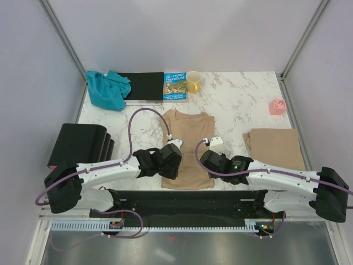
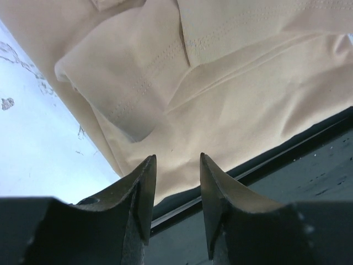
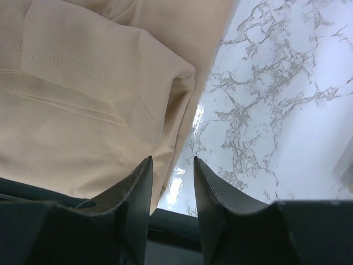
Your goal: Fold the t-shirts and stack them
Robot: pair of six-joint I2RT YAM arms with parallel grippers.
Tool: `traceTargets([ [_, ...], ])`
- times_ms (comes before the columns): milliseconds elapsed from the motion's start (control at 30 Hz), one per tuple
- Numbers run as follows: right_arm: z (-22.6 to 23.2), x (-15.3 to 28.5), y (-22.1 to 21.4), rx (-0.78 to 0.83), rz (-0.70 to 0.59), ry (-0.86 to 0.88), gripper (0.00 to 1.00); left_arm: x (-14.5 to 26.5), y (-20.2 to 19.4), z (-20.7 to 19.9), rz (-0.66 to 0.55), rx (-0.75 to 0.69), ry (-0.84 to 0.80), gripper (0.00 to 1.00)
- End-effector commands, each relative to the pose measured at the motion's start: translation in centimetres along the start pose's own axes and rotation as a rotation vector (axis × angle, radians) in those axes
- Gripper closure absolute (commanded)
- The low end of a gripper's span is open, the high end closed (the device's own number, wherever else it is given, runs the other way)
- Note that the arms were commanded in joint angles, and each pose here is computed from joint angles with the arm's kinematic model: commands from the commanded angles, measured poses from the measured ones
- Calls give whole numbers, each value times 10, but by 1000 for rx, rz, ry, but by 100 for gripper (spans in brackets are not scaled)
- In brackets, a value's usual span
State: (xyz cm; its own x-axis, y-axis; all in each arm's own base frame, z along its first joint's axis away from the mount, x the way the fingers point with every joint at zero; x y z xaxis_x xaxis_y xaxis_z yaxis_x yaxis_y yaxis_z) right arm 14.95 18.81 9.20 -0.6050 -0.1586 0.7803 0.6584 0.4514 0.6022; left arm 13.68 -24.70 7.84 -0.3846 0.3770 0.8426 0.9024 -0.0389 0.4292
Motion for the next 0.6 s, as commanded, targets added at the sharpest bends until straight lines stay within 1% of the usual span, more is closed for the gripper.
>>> traceTargets([
  [0, 7, -6, 6, 9, -29, 20, 56, -3, 16, -7, -40, -34, 17, 55],
  [200, 12, -8, 16, 17, -63, 35, 54, -9, 15, -6, -29, -48, 34, 56],
  [233, 12, -9, 16, 21, -59, 33, 52, -10, 15, -5, -26, -50, 42, 56],
  [567, 18, -34, 5, 25, -7, 51, 50, -12, 13, -1, -25, -44, 55, 56],
])
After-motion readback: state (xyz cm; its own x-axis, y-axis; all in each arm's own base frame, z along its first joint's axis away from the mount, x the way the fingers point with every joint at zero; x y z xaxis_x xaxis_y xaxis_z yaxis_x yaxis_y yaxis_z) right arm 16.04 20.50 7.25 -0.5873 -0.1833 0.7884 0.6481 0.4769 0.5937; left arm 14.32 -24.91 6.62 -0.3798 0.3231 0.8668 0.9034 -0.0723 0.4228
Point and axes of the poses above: each gripper's point midway between its finger pads, its own x axis back along the fingers, its own z axis along the line the jaws close on, y = z × x, the point moved 2 cm from there along x, back along the fingers, and after that the axes turned 15 degrees about x, right-handed, at the moved point
